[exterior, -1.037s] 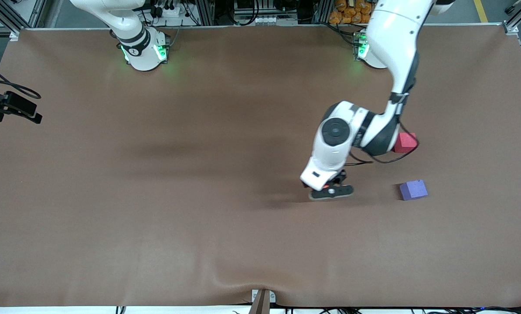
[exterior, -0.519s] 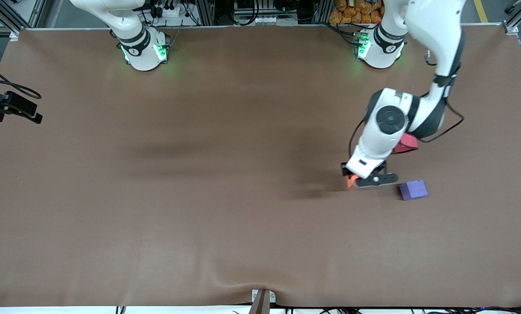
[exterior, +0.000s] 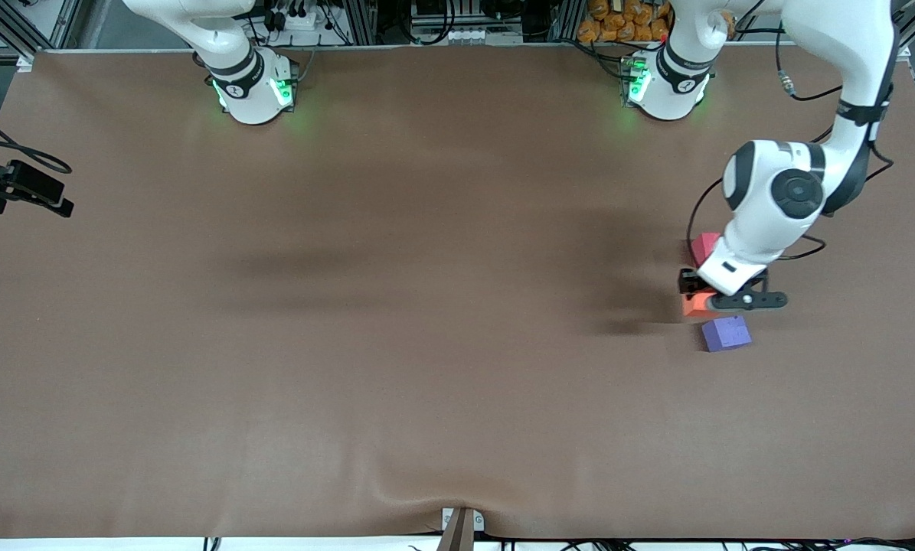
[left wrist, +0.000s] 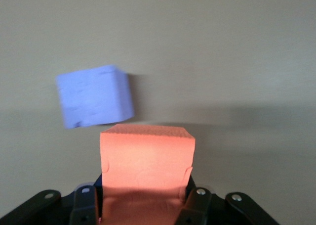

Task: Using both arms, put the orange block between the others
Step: 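Lower the orange cube between the pink and purple cubes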

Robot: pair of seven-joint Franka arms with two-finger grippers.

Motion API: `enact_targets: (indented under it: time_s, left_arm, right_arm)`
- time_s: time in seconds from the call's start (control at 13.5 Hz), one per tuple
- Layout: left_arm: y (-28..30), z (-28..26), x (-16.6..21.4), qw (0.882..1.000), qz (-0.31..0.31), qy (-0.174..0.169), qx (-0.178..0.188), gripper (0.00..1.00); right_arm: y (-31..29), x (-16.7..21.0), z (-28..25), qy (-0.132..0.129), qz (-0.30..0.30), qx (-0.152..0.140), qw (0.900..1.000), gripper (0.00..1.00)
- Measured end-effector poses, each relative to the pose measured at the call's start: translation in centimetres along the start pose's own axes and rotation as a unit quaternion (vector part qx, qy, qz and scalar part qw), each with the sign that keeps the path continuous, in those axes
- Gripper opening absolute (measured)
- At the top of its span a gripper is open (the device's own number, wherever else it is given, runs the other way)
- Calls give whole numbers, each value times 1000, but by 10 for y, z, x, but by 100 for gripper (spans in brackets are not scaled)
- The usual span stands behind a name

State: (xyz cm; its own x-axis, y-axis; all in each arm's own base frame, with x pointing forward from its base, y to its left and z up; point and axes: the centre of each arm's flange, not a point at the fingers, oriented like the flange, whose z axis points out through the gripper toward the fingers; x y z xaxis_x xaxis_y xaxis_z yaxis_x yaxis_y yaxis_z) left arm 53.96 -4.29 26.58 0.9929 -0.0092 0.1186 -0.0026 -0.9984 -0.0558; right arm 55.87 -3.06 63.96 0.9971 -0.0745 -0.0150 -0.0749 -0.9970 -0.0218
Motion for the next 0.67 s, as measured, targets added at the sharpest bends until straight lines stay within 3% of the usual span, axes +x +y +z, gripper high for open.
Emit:
enact_targets:
  time_s: [0.67]
  left_arm:
    - [-36,14,-24,1000,-10,-9,1,56]
  right_arm:
    - [4,2,-3,10,4,0,1000,100]
